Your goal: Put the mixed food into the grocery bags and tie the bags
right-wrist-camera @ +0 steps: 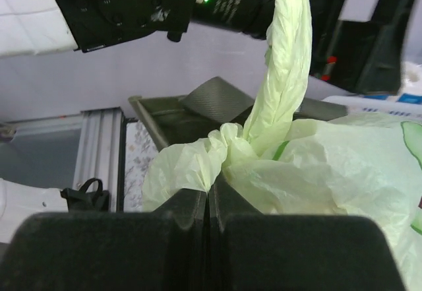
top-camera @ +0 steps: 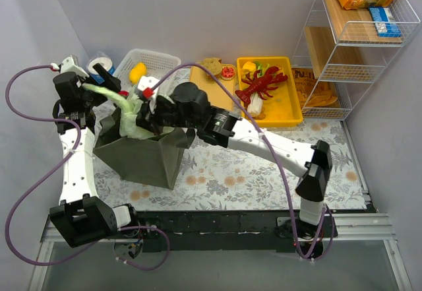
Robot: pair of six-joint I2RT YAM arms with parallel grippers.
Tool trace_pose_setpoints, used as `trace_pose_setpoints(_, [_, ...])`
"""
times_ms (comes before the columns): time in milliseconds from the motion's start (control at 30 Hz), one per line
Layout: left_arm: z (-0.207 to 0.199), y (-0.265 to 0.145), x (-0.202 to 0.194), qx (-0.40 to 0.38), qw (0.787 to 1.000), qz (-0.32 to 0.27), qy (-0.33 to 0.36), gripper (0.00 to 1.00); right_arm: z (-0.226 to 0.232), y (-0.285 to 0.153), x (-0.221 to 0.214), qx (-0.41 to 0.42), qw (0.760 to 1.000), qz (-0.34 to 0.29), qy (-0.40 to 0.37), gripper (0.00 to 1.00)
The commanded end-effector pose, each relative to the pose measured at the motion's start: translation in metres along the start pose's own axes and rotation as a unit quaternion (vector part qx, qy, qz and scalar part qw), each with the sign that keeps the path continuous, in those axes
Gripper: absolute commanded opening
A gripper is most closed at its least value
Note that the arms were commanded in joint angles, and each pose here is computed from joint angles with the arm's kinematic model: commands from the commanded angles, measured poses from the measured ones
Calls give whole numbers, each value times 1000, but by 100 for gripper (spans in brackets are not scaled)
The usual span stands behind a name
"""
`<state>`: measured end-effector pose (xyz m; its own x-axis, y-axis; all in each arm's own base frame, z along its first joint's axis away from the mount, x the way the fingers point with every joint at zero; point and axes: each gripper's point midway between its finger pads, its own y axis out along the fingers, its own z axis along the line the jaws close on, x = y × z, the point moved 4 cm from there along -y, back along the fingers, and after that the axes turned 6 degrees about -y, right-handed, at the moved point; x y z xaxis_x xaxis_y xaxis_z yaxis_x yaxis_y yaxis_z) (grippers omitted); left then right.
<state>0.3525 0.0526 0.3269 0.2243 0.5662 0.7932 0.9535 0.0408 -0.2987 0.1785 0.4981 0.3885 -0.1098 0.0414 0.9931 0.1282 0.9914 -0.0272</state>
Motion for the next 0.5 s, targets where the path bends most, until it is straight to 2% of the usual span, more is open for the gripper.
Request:
trace_pose_setpoints(0, [-9, -11, 8, -22, 1000, -17, 4, 98, 7, 28, -37, 33, 995, 85, 32, 1])
trace_pose_setpoints(133, [-6, -11, 6, -17, 1000, -16, 7, 98, -6, 41, -65, 20, 986, 140, 89, 1])
trace_pose_setpoints(300, [-8, -10, 6, -27, 999, -14, 20, 98, -30, 25, -105, -11, 969, 178, 172, 1])
trace_pose_setpoints(467, [-12, -8, 4, -43, 999, -9, 19, 98, -42, 17, -151, -46, 951, 253, 174, 1])
